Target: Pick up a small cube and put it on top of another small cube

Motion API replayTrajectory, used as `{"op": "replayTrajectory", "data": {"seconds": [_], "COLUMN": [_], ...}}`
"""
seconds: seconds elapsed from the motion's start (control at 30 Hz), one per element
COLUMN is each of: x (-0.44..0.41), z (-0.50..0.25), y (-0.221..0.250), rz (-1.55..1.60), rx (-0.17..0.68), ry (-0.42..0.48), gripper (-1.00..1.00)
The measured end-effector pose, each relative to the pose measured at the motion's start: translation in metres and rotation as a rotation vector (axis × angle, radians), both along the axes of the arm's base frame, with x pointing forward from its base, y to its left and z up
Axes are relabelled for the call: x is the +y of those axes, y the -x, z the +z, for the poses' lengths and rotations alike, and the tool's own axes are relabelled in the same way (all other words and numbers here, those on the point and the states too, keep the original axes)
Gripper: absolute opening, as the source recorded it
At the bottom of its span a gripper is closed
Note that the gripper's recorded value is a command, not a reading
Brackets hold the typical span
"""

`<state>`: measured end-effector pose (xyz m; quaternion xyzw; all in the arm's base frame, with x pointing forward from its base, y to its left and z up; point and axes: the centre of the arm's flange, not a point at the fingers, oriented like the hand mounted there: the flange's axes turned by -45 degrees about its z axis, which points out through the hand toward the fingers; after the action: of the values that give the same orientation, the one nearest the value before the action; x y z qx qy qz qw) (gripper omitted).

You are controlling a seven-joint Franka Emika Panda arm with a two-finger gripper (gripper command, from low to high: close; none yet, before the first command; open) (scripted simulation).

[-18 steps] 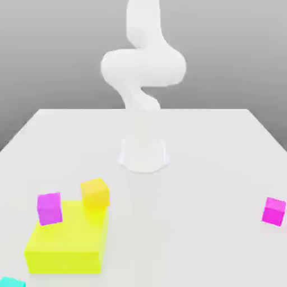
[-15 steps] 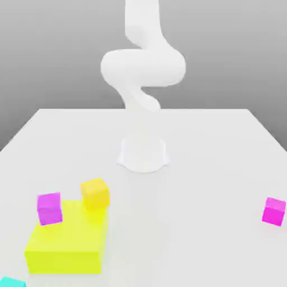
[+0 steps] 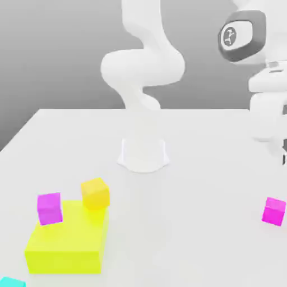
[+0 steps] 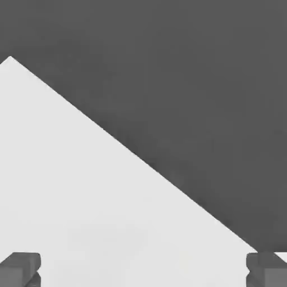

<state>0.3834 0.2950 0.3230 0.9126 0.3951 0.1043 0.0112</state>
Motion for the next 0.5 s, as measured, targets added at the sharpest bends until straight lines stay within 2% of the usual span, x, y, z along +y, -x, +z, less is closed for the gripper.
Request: {"op": "replayTrajectory", "data": {"seconds": [0.23, 0.4, 0.43, 0.5], "x": [0.05, 0.053, 0.053, 0.053], "z": [-0.124, -0.187, -0.193, -0.193], "y": [0.087, 0.096, 0.096, 0.096], "rz": [0.251, 0.273, 0.274, 0.274], "rx": [0.175, 0.191, 0.191, 0.191], "ry": [0.083, 0.087, 0.088, 0.088], "gripper": [0.0, 0.0, -1.0, -1.0]}}
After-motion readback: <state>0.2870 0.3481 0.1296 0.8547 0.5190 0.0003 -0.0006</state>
